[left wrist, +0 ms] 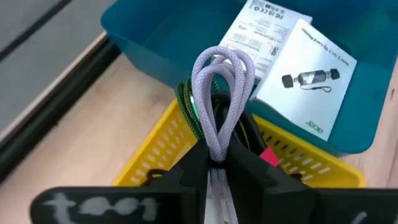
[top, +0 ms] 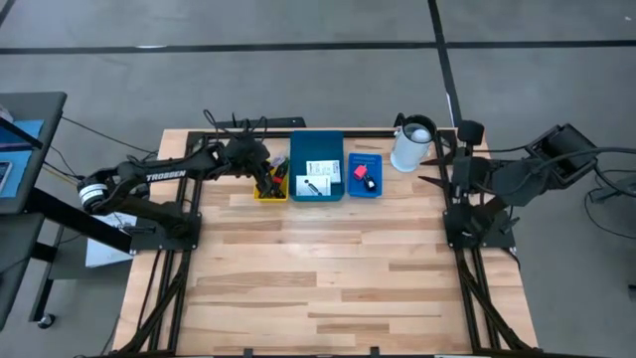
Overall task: Pick and place items into bin
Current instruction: Put the white charger cable into the yellow bin, then return to Home Position
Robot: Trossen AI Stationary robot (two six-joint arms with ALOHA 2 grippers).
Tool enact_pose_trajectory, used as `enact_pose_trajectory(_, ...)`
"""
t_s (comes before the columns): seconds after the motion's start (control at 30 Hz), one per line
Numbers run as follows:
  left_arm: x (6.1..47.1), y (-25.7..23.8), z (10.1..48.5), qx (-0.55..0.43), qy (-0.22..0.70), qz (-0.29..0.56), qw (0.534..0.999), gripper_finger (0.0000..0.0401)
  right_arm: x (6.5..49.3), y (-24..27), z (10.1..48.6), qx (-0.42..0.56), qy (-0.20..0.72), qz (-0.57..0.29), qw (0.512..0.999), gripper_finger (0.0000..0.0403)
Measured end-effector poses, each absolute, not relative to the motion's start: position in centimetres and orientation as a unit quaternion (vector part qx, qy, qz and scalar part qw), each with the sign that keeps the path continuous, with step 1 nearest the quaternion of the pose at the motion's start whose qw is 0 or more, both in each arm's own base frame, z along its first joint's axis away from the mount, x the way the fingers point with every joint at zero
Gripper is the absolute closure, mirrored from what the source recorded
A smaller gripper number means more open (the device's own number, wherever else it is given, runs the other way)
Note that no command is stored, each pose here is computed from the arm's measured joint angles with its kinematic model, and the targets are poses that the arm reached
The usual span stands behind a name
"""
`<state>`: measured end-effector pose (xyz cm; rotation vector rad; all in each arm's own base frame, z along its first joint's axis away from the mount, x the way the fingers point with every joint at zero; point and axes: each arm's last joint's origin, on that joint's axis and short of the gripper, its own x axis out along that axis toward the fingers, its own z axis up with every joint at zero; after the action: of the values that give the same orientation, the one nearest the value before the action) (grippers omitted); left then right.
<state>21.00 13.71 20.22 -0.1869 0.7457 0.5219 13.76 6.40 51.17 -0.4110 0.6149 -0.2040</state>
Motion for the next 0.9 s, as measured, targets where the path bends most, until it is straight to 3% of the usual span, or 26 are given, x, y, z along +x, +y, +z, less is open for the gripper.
enact_pose_trajectory(0.57, 20.6, 13.5, 19.9, -0.136, 0.353, 0.278, 0.883, 0.0246, 14.1, 5.8, 51.2, -0.140, 0.298, -0.137, 0.934, 0.0290)
enact_pose_trajectory(0.73, 20.1, 12.4, 21.8, -0.175, 0.310, 0.205, 0.912, 0.0236, 14.1, 5.8, 51.2, -0.130, 0.296, -0.140, 0.936, 0.0290)
enact_pose_trajectory(0.9, 18.7, 9.8, 26.1, -0.128, 0.202, 0.178, 0.955, 0.0235, 13.9, 6.2, 51.1, -0.064, 0.302, -0.112, 0.944, 0.0290)
